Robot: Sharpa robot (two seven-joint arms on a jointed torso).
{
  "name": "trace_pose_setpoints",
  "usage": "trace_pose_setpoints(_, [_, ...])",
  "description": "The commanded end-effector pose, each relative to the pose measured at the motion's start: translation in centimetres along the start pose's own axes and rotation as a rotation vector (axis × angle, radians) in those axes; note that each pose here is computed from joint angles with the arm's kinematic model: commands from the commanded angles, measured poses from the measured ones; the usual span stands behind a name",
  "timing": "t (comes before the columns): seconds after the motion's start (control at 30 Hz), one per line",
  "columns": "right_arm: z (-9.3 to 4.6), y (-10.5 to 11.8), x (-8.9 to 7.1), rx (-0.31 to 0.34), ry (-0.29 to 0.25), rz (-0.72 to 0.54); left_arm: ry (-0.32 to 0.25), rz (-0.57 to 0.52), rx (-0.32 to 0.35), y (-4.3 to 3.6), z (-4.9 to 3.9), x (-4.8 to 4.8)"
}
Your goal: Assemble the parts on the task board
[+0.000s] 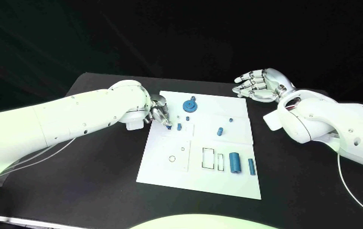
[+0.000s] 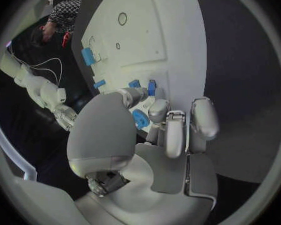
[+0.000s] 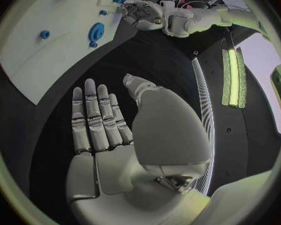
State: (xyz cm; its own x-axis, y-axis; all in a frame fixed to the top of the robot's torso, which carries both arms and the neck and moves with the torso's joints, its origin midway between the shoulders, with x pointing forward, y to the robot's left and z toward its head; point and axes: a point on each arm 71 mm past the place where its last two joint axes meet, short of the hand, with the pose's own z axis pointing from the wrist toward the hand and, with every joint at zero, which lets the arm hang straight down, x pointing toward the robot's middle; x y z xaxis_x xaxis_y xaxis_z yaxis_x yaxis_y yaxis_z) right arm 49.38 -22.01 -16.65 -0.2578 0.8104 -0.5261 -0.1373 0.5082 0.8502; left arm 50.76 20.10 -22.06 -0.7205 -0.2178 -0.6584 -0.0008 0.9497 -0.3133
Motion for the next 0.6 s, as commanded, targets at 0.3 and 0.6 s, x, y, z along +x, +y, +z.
trace_pose_setpoints(0.3, [-0.01, 0.01, 0.15, -0.008, 0.014, 0.002, 0.006, 0.012, -0.005, 0.14, 0.08, 0.19])
trace_pose_setpoints(0.6, [0.00, -0.03, 0.19, -0.008, 0.013, 0.002, 0.020, 0.017, -0.001, 0.07, 0.10, 0.34])
